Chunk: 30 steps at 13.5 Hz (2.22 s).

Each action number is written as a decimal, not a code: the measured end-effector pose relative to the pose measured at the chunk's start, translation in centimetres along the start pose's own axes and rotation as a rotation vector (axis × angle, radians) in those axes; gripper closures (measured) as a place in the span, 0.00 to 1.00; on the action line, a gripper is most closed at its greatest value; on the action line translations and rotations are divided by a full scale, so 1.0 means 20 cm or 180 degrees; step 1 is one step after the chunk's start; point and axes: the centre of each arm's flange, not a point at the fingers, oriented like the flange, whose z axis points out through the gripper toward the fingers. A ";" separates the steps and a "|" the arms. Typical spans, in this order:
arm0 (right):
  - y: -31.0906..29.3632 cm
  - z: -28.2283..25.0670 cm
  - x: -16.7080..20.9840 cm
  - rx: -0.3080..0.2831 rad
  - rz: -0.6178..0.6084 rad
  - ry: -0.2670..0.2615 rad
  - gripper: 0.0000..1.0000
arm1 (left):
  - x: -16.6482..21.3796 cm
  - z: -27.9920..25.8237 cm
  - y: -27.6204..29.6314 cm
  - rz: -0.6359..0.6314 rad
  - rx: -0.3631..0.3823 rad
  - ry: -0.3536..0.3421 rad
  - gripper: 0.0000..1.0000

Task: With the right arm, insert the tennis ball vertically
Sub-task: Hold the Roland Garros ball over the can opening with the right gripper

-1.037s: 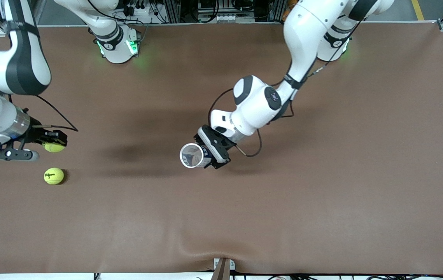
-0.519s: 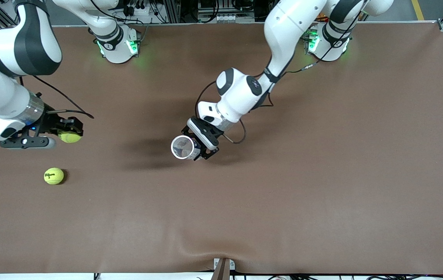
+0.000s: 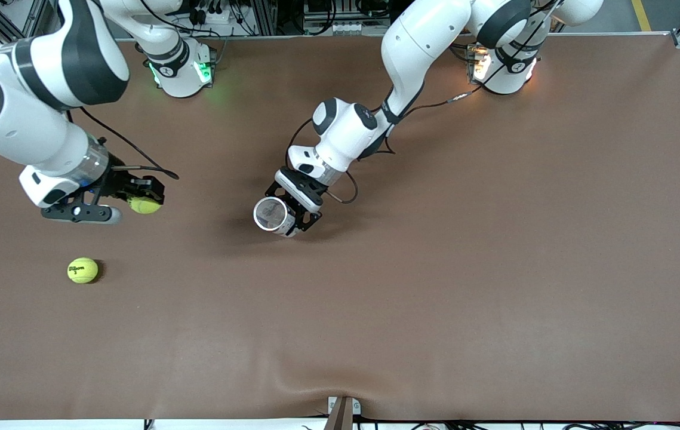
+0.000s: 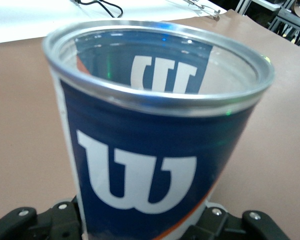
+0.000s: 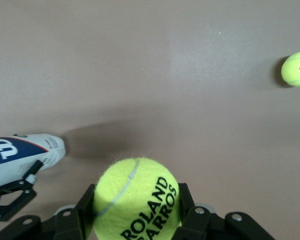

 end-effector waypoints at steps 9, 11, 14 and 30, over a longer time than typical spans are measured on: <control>-0.57 -0.12 -0.19 0.0114 0.0381 0.0159 0.33 | -0.15 0.07 0.11 -0.0151 0.0050 0.0077 0.26; -0.65 -0.06 -0.20 0.0096 0.0409 0.0091 0.33 | -0.17 0.08 0.12 -0.0143 0.0048 0.0061 0.25; -0.75 0.08 -0.22 0.0059 0.0441 -0.0028 0.33 | -0.21 0.08 0.16 -0.0108 0.0069 0.0096 0.25; -0.92 0.31 -0.20 0.0101 0.0646 -0.0088 0.33 | -0.28 0.08 0.22 0.0073 0.0185 0.0224 0.23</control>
